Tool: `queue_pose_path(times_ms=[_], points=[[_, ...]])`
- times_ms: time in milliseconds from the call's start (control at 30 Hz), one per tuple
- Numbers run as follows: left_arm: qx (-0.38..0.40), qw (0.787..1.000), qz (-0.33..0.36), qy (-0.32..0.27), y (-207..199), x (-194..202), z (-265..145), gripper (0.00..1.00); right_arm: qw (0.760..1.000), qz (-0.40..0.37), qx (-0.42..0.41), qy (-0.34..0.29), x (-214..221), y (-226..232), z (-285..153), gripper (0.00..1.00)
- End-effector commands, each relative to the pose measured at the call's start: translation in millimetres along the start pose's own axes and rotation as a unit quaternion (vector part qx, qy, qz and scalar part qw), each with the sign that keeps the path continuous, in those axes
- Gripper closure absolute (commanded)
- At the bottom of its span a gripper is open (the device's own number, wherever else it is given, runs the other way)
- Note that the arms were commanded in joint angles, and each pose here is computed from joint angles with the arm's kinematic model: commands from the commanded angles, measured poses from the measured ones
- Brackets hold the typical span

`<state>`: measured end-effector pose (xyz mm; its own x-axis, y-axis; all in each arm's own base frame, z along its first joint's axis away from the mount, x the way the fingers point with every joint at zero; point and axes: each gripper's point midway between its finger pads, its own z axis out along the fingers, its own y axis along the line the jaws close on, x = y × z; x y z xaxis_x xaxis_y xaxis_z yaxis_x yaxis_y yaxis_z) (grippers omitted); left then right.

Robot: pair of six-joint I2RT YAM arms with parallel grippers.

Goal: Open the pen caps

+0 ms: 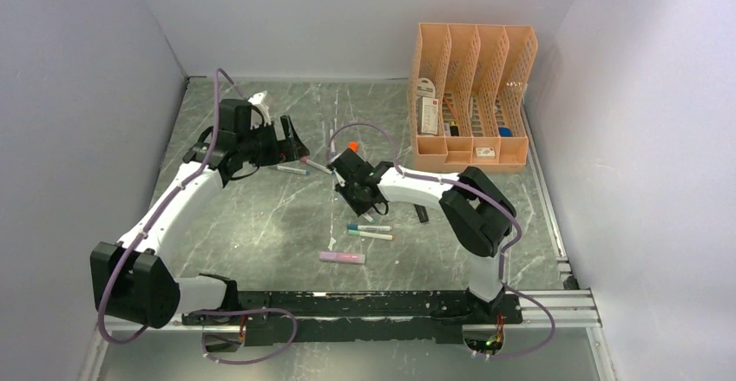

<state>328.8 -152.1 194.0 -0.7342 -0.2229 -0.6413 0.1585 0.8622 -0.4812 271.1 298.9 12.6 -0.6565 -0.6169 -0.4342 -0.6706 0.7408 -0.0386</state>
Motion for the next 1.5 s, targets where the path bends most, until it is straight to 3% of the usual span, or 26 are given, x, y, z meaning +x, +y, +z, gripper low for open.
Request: queue_pose_path(times_ms=[0,333,667,900,1300,1467], points=[[0.028,1.0,-0.009,-0.011,-10.9,-12.3,3.4,0.0,0.999,-0.002,0.021,0.025,19.8,-11.8,12.5,0.81],[0.11,0.993,-0.036,-0.029,-42.3,-28.5,11.1,0.01,0.988,0.106,-0.046,-0.098,-39.4,-44.9,-48.1,0.87],[0.269,0.957,-0.104,-0.036,-98.7,-17.5,20.7,0.0,0.95,0.182,-0.182,-0.175,-63.8,-32.3,-105.4,0.87],[0.287,0.952,-0.105,-0.024,-121.1,-0.7,39.4,0.01,0.928,0.201,-0.242,-0.2,-74.9,-16.2,-126.4,0.87],[0.278,0.955,-0.107,-0.007,-124.6,14.9,60.1,0.06,0.916,0.215,-0.247,-0.232,-86.6,-18.8,-147.1,0.87],[0.288,0.951,-0.109,-0.003,-130.7,19.1,63.8,0.2,0.914,0.216,-0.251,-0.233,-88.7,-17.9,-146.0,0.88]])
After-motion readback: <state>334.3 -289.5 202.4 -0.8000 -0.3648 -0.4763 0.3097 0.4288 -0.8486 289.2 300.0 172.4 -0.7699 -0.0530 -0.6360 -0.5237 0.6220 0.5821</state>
